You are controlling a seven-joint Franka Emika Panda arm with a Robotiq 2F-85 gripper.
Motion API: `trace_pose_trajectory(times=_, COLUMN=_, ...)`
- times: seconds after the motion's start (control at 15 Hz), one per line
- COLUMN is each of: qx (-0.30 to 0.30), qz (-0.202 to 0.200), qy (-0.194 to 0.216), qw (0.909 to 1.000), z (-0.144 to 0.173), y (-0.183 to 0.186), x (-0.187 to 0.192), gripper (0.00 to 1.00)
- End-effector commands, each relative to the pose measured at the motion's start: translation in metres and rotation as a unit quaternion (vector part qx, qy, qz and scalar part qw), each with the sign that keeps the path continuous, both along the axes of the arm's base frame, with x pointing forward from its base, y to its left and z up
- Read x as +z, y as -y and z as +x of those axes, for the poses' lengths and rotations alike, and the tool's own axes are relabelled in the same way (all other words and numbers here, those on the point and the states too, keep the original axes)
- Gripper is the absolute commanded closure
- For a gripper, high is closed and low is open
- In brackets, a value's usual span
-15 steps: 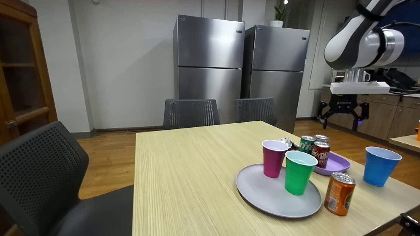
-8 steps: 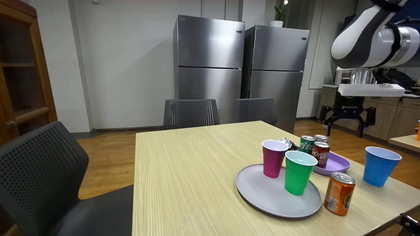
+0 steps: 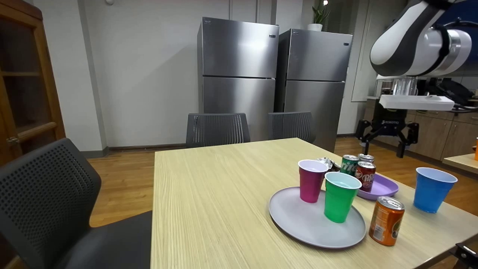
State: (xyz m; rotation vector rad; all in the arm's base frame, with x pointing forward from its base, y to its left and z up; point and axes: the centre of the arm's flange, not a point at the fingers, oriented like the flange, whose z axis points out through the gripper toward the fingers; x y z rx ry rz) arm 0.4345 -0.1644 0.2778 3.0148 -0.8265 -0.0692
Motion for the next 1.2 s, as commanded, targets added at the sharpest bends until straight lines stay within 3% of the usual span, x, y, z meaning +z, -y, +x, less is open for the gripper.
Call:
trace_pose_trajectory(times=0.0, qx=0.006, qz=-0.004, qy=0.005, qw=1.0000, z=-0.002, y=-0.010, x=-0.003, gripper=0.00)
trace_pose_trajectory(times=0.73, qx=0.093, qz=-0.027, qy=-0.014, qw=0.9952, z=-0.059, y=-0.038, x=-0.030, gripper=0.00)
trace_pose_trajectory(times=1.13, qx=0.128, qz=-0.015, qy=-0.021, qw=0.9915, z=-0.085, y=-0.052, x=-0.042, gripper=0.00)
